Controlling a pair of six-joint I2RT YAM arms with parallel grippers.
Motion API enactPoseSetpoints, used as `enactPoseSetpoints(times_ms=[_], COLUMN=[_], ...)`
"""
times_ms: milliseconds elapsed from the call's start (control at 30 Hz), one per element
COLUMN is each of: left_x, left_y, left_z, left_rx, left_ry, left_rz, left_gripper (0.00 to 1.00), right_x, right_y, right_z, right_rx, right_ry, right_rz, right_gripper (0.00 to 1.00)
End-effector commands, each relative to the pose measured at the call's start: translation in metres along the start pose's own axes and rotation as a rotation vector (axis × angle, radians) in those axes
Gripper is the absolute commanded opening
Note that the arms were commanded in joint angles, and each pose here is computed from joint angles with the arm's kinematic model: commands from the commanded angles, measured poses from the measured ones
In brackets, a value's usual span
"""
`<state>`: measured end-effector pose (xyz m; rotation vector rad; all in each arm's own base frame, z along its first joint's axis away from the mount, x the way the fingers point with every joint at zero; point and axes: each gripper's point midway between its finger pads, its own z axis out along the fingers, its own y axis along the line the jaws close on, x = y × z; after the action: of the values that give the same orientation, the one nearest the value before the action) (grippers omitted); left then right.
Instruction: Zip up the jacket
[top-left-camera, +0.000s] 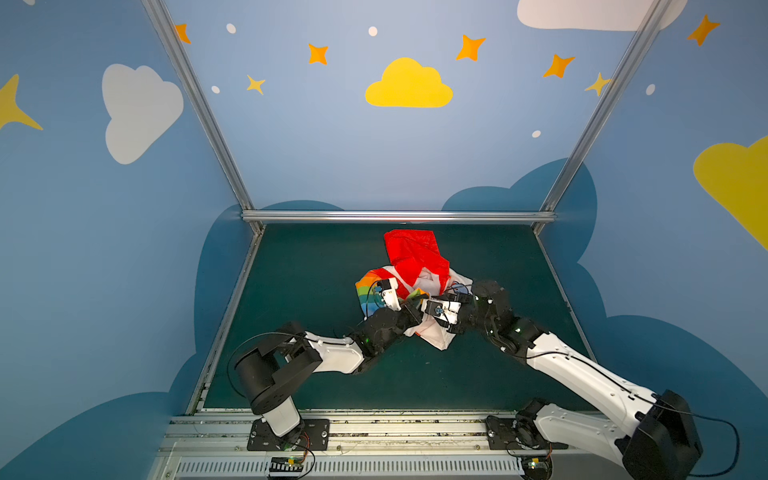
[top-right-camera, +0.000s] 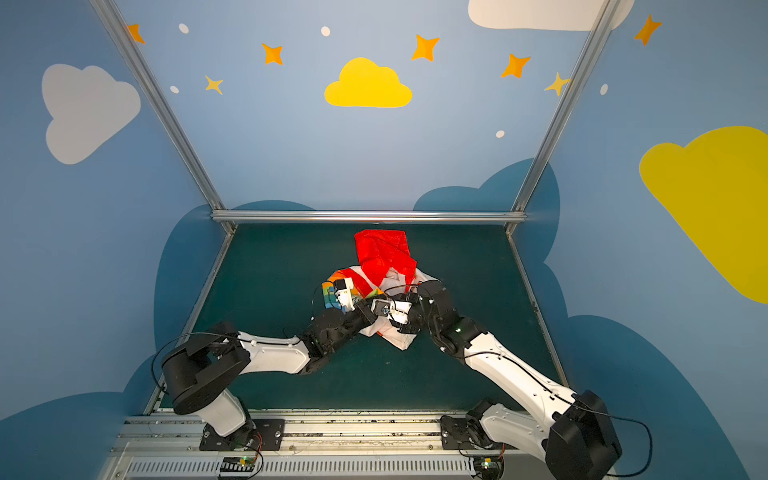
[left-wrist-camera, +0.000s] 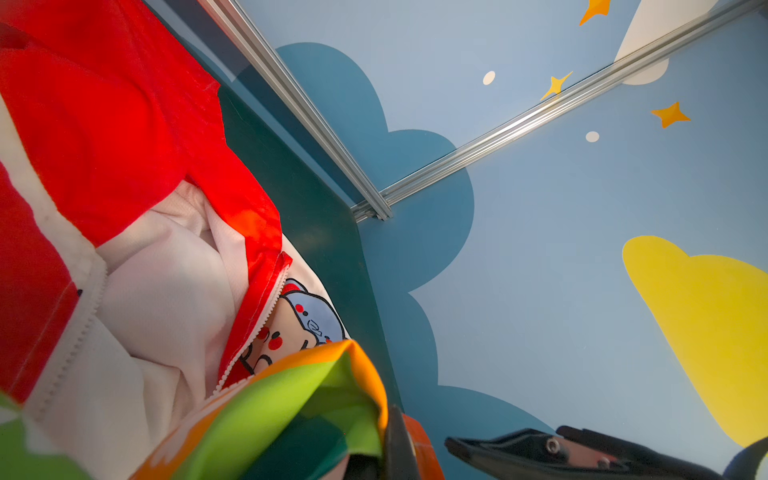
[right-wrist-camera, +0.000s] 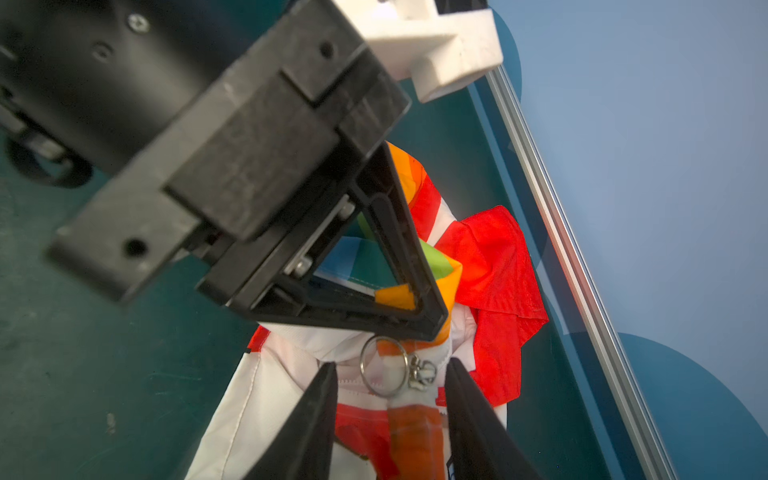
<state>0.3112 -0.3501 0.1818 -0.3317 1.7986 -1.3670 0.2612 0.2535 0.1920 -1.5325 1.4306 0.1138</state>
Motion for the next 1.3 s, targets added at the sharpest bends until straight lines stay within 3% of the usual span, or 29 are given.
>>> enactPoseSetpoints(times_ms=[0,333,567,767,900,1267], left_x=[-0.0046,-0.0050,-0.0050,-0.0044,-0.0039,-0.0006], left_y=[-0.0126,-0.0114,-0.0095,-0.0085,-0.0091,-0.0033], left_z=[-0.0026,-0.0034,-0.0038,-0.0033,-0.0030,-0.0072], left_rx=[0.034,0.034,0.029,0.029,0.031,0.003], left_ry=[-0.011,-0.016,-0.018,-0.018,-0.017,-0.002], left_rz=[-0.010,-0.015,-0.017,-0.020,-0.023,-0.007], left_gripper=[0.03,0.03,0.03,0.03,0.03,0.03], right_x=[-0.0136,-0.0119,-0.0126,-0.0122,-0.0109,-0.0086], right_y=[-0.0137,-0.0141,-0.0158,-0.0140,-0.0138,-0.0195], right_z=[-0.0002,0.0074,0.0067,0.0053,0.0056,0.0066], right_rx=[0.038,0.031,0.033,0.025,0.021,0.039], right_ry=[-0.023,-0.008,-0.002,0.000,0.011,-0.002], right_rz=[-0.029,-0.021,-0.021,-0.009,-0.003,0.101], right_gripper=[0.43,0.41,0.32,0.18,0.00,0.00])
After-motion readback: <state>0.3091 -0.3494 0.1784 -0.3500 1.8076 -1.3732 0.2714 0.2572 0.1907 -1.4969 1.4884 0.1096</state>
